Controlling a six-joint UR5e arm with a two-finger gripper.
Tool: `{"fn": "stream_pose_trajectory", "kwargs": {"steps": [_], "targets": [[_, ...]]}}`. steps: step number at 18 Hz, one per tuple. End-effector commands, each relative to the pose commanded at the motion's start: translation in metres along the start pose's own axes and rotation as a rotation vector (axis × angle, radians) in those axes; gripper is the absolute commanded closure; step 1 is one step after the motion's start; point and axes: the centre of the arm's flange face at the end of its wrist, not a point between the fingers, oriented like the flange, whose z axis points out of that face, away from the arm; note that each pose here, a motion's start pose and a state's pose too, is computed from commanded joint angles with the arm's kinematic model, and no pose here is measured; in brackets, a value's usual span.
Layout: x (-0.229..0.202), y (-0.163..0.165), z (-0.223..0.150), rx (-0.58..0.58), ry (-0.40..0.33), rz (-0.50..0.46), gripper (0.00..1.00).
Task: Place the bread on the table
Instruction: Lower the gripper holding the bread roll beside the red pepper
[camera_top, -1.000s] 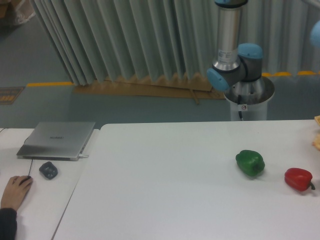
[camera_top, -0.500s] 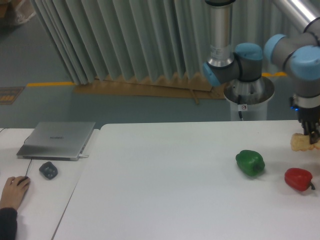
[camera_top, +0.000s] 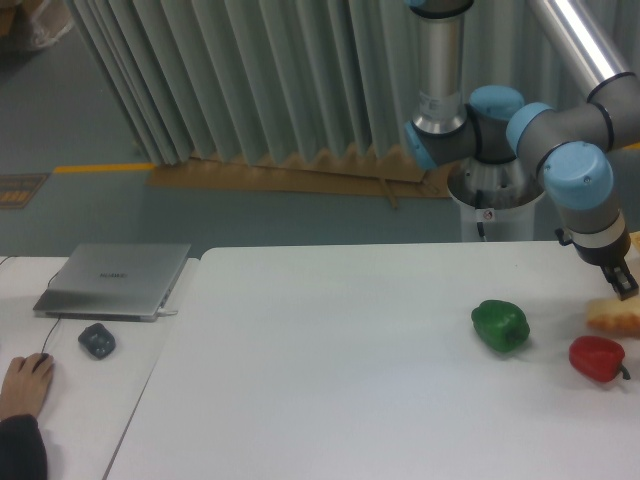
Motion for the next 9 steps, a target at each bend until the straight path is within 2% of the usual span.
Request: {"fn": "stream_pose_trajectory", "kwargs": {"steps": [2, 4, 9], "targets": [[-0.003, 0.006, -0.010, 0.021, -0.021, -0.007, 0.00], [-0.012, 0.014, -0.027, 0.093, -0.060, -0.029, 0.00], [-0.010, 0.061, -0.052, 0.243, -0.138, -0.134, 0.00]]}}
